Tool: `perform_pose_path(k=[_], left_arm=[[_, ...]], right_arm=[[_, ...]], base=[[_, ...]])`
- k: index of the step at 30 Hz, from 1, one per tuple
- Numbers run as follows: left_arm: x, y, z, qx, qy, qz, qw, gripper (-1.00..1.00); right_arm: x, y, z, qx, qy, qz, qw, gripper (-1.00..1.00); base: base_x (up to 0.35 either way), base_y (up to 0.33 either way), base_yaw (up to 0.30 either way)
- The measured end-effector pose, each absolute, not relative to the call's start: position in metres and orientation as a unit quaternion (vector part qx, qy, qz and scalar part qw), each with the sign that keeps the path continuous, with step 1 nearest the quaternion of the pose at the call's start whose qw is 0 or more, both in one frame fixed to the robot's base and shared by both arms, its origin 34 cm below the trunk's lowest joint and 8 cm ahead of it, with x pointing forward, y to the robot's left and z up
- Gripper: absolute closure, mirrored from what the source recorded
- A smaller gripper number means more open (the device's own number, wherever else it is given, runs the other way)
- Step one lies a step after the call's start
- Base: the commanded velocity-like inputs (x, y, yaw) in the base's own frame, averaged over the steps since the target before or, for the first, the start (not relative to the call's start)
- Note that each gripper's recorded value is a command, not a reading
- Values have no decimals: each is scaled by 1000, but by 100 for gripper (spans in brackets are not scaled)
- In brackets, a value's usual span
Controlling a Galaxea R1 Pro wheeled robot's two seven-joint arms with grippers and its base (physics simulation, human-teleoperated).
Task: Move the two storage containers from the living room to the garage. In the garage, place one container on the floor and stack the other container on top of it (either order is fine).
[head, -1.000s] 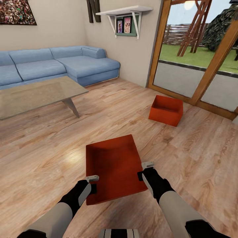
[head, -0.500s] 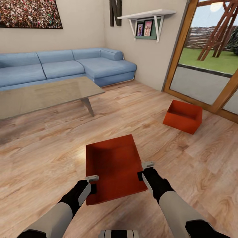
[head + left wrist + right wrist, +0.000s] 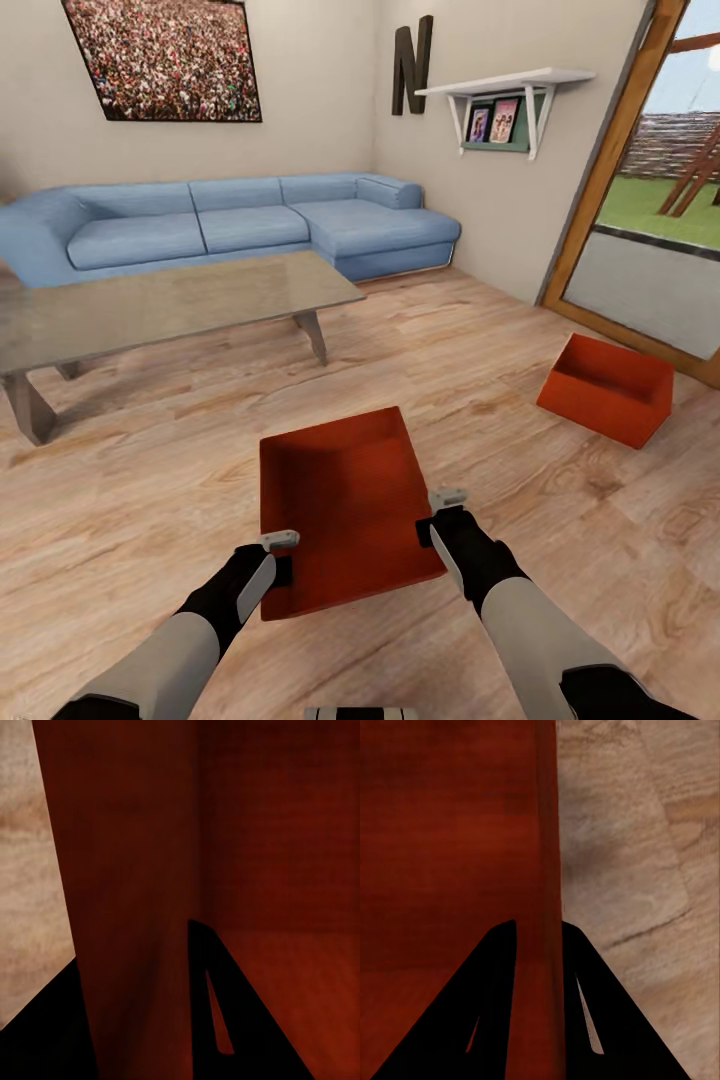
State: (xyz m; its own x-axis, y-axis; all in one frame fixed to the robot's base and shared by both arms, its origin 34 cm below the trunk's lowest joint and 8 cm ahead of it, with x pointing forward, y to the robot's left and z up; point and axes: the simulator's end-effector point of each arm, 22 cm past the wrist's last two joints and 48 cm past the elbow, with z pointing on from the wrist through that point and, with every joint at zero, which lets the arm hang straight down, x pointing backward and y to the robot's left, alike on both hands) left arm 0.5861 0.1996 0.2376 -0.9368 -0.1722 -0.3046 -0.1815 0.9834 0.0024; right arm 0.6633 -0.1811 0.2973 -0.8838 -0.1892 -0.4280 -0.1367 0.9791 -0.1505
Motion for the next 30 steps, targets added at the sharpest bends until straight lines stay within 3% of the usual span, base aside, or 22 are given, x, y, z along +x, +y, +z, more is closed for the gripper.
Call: perform_pose_path(k=[30], left_arm=[[615,199,304,-90,973,10,213,100]], right_arm=[[684,-181,373,-80,953,-62,284,100]], base=[[0,0,290]])
